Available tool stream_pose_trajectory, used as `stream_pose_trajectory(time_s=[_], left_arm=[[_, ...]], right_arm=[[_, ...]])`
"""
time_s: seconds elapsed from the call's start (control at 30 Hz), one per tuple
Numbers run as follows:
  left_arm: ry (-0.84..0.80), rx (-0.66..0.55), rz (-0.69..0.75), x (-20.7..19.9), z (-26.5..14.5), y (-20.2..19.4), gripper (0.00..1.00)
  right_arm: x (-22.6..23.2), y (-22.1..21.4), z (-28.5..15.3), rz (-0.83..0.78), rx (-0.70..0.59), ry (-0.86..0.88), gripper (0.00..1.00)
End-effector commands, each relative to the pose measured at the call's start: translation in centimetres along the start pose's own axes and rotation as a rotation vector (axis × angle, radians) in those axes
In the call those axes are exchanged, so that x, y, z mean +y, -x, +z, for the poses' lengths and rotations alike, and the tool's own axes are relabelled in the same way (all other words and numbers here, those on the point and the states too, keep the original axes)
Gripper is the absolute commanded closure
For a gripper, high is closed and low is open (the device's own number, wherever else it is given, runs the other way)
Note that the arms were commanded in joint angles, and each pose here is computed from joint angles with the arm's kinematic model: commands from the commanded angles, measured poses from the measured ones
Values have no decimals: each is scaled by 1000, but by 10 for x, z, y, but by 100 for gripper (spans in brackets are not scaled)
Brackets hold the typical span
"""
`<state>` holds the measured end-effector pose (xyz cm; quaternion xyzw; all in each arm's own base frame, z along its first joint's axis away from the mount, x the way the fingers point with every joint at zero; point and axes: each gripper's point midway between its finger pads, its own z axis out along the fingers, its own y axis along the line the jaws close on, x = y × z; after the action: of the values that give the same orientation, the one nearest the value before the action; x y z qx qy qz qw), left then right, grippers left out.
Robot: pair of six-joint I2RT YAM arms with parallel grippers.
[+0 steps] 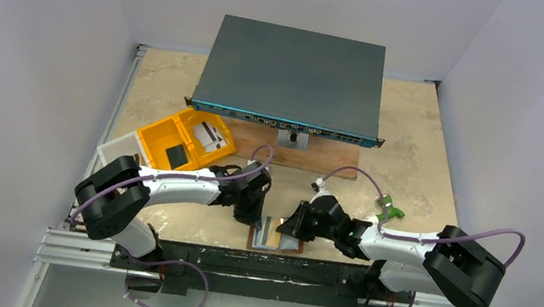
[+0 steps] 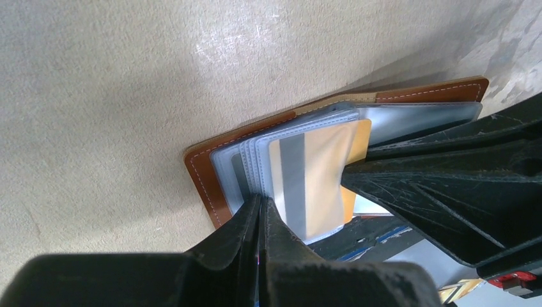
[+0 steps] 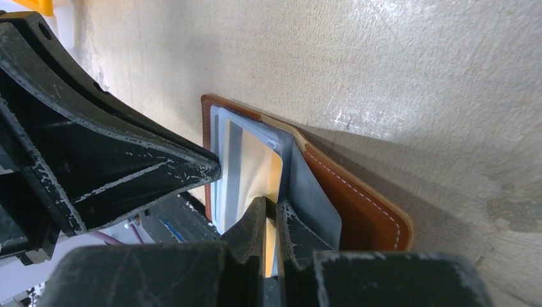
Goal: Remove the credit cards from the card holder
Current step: Move the credit card to the storage box.
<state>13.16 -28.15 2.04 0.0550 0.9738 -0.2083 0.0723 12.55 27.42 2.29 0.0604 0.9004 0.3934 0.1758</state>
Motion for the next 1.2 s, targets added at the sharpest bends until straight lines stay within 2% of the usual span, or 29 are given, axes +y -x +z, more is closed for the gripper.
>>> stream_pose_trajectory(time_s=[0.0,0.37,0.57,0.67,0.83,0.97,1.03,1.17], left_arm=[[248,-23,-38,67,14,-11,100],[258,-22,-53,73,15,-12,100],[241,-19,-53,69,16,-11,100],[235,-17,-52,67,17,-11,100],[233,-18,-48,65,16,-10,100],[246,-22,-47,67,15,-9,100],[248,-28,-47,68,13,-8,100],[256,-29,-47,70,12,-9,100]], right_arm=[[-5,7,-5,-31,-34,-36,100],[-20,7,-13,-22,-50,-70,100],[-15,4,-11,-6,-40,-20,73],[-11,2,-7,-4,-28,1,71],[-11,-1,-3,24,-20,18,75],[-18,3,-5,28,-38,-24,97],[-22,8,-10,20,-64,-55,100],[-30,17,-24,-14,-111,-113,100]])
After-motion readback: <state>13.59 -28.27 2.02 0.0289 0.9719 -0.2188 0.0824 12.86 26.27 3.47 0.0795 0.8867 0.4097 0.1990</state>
